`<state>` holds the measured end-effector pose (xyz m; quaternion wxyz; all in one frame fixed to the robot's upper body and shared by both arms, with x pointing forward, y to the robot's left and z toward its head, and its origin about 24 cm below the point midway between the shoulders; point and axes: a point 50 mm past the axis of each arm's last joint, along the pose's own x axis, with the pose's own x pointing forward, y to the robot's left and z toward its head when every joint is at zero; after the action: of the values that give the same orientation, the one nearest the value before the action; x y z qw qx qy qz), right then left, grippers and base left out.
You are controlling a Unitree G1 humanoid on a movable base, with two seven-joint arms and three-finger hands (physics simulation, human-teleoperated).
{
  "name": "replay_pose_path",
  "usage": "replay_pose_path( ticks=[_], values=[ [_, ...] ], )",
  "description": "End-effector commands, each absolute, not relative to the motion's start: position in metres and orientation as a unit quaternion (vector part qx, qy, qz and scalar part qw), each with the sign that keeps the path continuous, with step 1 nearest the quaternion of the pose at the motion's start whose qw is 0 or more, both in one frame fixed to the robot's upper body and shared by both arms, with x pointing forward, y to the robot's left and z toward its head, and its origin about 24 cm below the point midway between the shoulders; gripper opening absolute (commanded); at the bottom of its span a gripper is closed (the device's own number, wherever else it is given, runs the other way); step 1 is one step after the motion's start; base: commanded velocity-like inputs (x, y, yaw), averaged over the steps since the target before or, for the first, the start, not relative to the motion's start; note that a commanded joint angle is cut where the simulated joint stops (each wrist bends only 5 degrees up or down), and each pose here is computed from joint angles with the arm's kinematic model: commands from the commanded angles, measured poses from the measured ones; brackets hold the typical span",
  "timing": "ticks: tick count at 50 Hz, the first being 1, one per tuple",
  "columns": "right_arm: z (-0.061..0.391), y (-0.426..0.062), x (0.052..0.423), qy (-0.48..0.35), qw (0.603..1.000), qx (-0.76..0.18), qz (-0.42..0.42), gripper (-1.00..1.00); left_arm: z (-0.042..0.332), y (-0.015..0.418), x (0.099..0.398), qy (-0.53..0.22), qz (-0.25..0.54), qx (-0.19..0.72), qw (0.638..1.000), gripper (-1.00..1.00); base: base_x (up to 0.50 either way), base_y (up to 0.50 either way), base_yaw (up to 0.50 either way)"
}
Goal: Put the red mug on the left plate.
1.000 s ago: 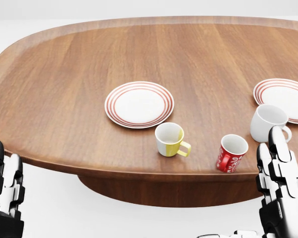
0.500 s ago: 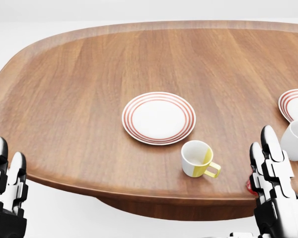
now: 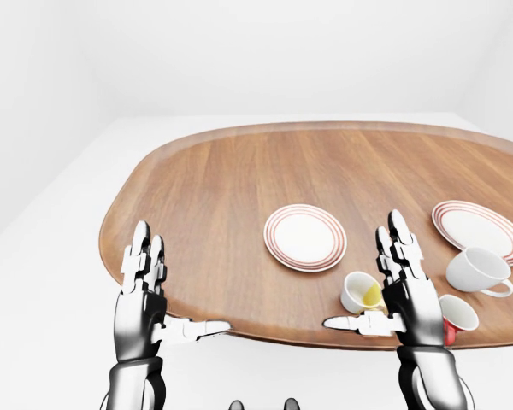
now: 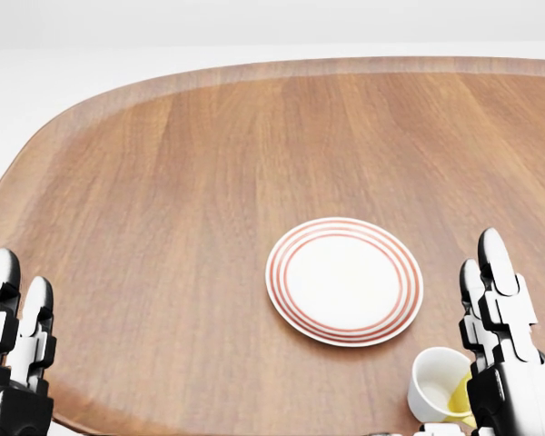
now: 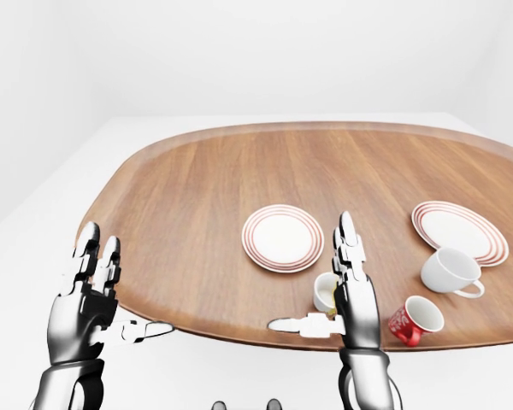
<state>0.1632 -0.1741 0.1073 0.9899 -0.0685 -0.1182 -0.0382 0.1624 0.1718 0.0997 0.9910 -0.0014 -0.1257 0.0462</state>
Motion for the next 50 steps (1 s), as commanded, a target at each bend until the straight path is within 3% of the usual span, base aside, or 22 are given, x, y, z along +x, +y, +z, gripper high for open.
replay_pose_path(
  ticks=[1,50],
  values=[
    [0.1073,-0.1737,0.1635,-0.118,0.991,-0.054,-0.029,1.00,0.0998,0.1719,0.1625,-0.126,0.046,-0.001,0.991,1.00,0.47,0.38,0.00],
    [0.1088,-0.1728,0.1618,-0.122,0.992,-0.039,-0.015,1.00,0.1005,0.1716,0.1626,-0.128,0.046,-0.001,0.991,1.00,0.50,-0.02,0.00]
  ],
)
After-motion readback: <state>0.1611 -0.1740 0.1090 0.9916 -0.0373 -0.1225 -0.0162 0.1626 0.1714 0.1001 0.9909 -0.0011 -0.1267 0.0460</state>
